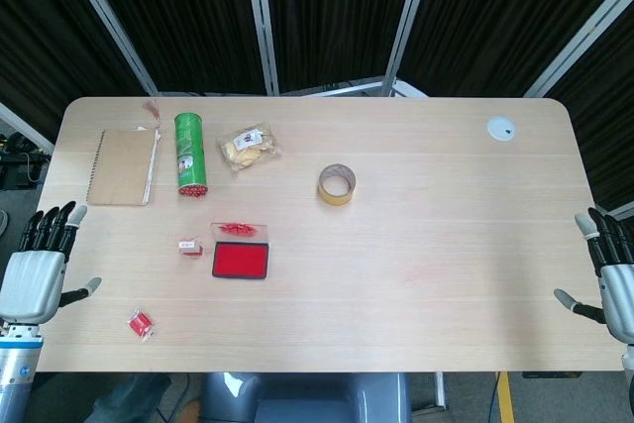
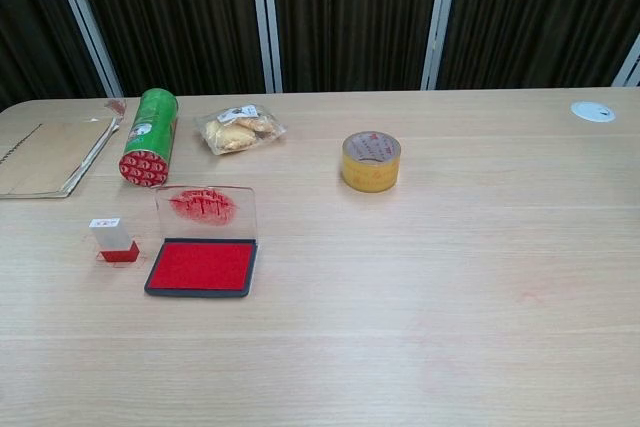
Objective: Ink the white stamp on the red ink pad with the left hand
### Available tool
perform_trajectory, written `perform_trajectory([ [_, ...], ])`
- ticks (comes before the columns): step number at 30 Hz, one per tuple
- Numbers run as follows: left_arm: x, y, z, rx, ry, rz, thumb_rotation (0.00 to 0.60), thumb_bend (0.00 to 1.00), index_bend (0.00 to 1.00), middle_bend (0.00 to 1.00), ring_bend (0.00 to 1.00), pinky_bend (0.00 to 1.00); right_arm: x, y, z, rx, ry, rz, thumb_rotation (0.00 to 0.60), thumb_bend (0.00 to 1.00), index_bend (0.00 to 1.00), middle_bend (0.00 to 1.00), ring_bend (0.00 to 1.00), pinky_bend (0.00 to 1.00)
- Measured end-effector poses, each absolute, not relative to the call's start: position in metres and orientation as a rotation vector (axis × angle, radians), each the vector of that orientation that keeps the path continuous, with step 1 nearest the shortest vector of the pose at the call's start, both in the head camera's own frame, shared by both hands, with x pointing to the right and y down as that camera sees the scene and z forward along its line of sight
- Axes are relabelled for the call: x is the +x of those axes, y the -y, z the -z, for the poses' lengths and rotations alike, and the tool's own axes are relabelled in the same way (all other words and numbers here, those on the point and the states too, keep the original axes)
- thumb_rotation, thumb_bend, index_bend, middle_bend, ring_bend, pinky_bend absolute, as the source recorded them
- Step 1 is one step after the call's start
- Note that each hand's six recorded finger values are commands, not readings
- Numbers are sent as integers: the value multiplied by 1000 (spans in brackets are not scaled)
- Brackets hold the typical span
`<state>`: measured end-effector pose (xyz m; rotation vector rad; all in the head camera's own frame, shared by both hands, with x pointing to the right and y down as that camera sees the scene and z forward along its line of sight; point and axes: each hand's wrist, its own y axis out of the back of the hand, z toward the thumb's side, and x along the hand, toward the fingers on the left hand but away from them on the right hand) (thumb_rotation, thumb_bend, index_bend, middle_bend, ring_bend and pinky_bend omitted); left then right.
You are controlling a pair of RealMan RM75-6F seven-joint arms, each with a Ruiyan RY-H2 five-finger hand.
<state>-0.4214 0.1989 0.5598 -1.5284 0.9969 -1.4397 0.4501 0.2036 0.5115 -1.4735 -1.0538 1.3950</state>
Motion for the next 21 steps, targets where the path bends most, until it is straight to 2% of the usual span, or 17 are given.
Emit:
perform_trajectory([
  [4, -422, -199, -560, -1531, -994, 1445, 600, 0, 0, 0, 13, 9, 450, -204, -512, -1477, 1053, -1394, 600, 0, 0, 0, 0, 0],
  [5, -422, -199, -560, -1532, -992, 1446, 600, 0, 0, 0, 72, 60, 449, -204, -512, -1477, 1052, -1395, 600, 0, 0, 0, 0, 0],
  [7, -423, -198, -561, -1530, -988, 1448, 600, 0, 0, 0, 265, 251, 449, -204, -512, -1479, 1053, -1394, 600, 0, 0, 0, 0, 0],
  [8, -423, -198, -562, -1530, -985, 1449, 600, 0, 0, 0, 426, 421, 449, -204, -512, -1479, 1054, -1394, 600, 0, 0, 0, 0, 0],
  [11, -420, -195, -565, -1536, -973, 1437, 600, 0, 0, 0, 725, 781, 448, -203, -512, -1481, 1057, -1392, 600, 0, 0, 0, 0, 0],
  [13, -415, -192, -571, -1552, -961, 1427, 600, 0, 0, 22, 827, 887, 448, -203, -513, -1481, 1056, -1396, 600, 0, 0, 0, 0, 0],
  [16, -402, -187, -583, -1576, -951, 1403, 600, 0, 46, 122, 912, 955, 449, -203, -515, -1482, 1050, -1408, 600, 0, 0, 0, 0, 0],
  [21, -378, -179, -615, -1653, -917, 1404, 600, 0, 102, 191, 930, 972, 452, -202, -518, -1482, 1048, -1423, 600, 0, 0, 0, 0, 0],
])
